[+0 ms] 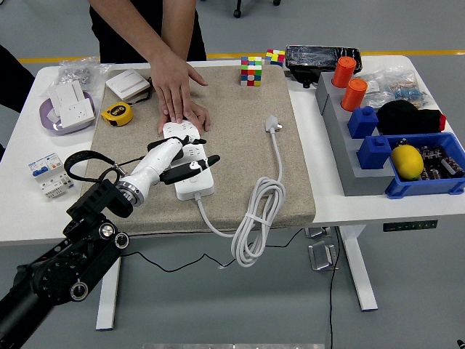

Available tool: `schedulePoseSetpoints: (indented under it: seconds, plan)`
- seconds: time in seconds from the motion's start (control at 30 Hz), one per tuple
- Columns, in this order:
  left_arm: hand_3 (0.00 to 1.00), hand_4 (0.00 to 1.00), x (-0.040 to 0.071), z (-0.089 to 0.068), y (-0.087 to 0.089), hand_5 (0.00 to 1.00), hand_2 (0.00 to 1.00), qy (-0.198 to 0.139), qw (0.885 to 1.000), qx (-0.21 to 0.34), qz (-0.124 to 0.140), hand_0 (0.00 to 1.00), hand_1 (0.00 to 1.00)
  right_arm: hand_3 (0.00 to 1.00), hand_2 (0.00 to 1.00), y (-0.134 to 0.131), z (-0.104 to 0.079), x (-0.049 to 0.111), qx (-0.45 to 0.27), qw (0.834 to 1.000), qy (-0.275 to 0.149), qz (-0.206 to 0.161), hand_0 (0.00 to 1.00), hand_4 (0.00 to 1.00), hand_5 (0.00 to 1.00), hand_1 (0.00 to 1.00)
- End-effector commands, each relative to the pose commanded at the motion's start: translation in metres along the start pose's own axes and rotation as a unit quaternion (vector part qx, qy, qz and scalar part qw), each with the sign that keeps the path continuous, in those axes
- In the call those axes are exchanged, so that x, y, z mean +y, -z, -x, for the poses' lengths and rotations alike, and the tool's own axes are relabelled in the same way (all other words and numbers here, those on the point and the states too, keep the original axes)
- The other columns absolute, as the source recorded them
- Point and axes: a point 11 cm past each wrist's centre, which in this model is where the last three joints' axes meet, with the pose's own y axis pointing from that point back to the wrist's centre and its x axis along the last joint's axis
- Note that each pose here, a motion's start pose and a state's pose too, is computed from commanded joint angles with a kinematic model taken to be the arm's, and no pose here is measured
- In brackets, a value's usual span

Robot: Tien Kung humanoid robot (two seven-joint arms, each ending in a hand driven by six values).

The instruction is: Pick up the plug,place it near the board,insert it into the board,press the button

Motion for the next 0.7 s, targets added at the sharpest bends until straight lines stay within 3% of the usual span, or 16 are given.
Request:
schedulePoseSetpoints:
  seconds: [0.47, 0.7]
  plan:
    - [0.827, 0.998, 0.0, -0.002, 0.004, 0.998, 0.87, -0.001, 1.0, -0.013, 0.0, 0.954, 0.92, 0.79, 0.78, 0.002, 0.0, 0.0, -0.002, 1.0, 0.0, -0.002, 0.87, 0.998, 0.939, 0.807]
    - [0.827, 0.998, 0.005, -0.016, -0.018, 0.998, 0.868, -0.031, 0.999, -0.003, 0.035, 0.952, 0.915, 0.79, 0.78, 0.002, 0.001, 0.0, -0.003, 1.0, 0.001, -0.001, 0.87, 0.998, 0.939, 0.808]
